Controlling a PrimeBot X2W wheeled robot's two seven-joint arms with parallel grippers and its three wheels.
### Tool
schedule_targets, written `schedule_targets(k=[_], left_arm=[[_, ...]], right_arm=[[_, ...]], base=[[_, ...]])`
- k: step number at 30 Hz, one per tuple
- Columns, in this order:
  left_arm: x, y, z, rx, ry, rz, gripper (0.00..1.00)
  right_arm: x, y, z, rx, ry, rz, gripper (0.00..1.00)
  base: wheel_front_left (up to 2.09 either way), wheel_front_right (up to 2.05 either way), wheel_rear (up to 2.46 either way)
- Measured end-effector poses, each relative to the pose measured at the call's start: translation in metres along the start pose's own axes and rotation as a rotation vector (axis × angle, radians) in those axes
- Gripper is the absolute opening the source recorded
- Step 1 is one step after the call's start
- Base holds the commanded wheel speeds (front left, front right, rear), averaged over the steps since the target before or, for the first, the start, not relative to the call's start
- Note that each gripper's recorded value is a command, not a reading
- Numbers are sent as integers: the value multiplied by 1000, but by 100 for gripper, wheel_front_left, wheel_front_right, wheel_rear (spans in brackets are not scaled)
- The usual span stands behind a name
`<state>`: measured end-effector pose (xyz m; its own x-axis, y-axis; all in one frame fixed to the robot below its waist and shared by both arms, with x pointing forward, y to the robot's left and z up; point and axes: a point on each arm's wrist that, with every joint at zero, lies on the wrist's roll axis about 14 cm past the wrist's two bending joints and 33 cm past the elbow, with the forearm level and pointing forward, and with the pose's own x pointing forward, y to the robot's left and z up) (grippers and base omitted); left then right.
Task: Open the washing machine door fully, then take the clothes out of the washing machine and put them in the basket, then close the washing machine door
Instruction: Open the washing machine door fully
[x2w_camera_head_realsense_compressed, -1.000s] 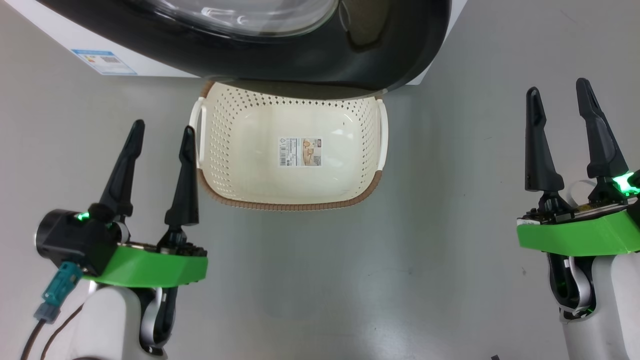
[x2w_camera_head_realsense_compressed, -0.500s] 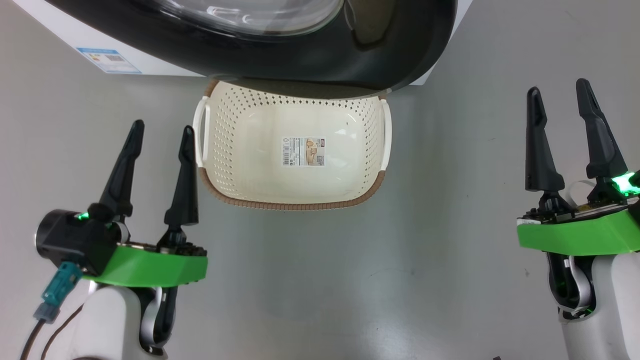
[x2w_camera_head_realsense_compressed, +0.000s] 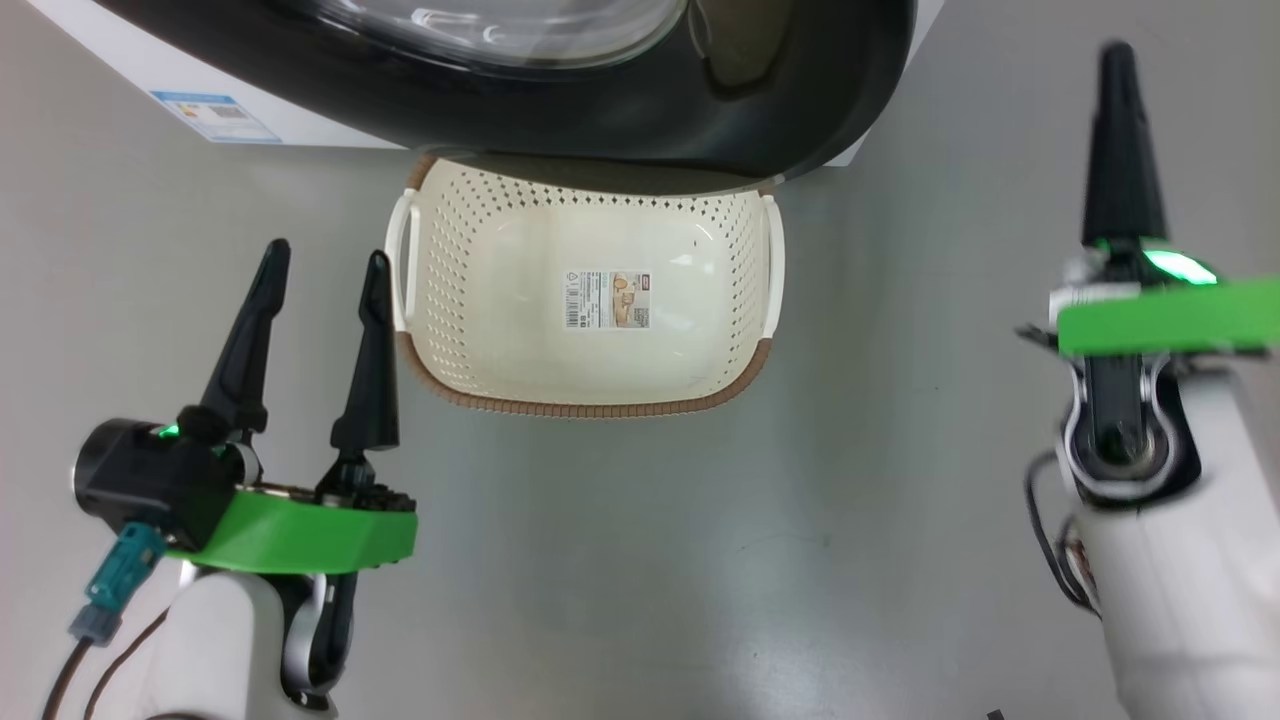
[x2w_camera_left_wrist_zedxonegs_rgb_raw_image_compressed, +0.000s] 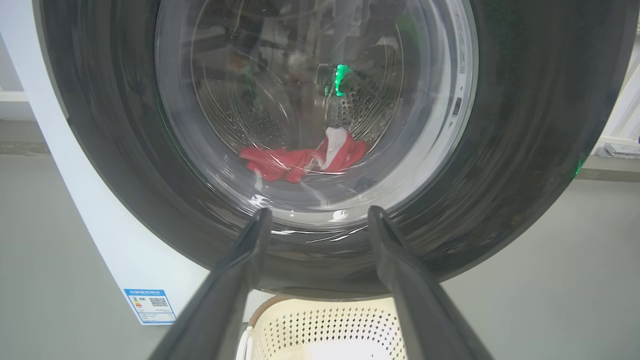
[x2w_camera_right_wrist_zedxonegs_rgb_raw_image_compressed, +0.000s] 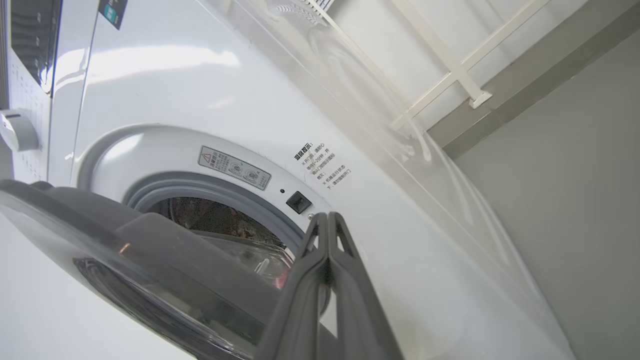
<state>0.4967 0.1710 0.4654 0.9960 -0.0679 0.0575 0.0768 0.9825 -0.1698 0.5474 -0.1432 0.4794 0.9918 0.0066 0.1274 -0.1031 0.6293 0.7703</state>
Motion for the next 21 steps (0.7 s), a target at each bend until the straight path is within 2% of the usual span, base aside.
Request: schedule_targets(k=[2, 5, 11, 17, 21], left_arm=[[0, 0, 0, 0, 1, 1, 100], [-1, 2, -2, 0, 5, 5, 100], [-2, 5, -4, -2, 11, 15, 100], [-3, 7, -3, -2, 9, 20, 100], [-3, 6, -2, -4, 8, 17, 100]], right_arm=[[11, 6, -8, 170, 23, -9, 0], [32, 16, -7, 360, 95, 11, 0], [59, 43, -18, 599, 347, 108, 0], [65, 72, -35, 679, 617, 205, 0], [64, 94, -46, 658, 767, 267, 0]], base=[[0, 0, 0], [0, 0, 0], [0, 0, 0], [0, 0, 0], [0, 0, 0]])
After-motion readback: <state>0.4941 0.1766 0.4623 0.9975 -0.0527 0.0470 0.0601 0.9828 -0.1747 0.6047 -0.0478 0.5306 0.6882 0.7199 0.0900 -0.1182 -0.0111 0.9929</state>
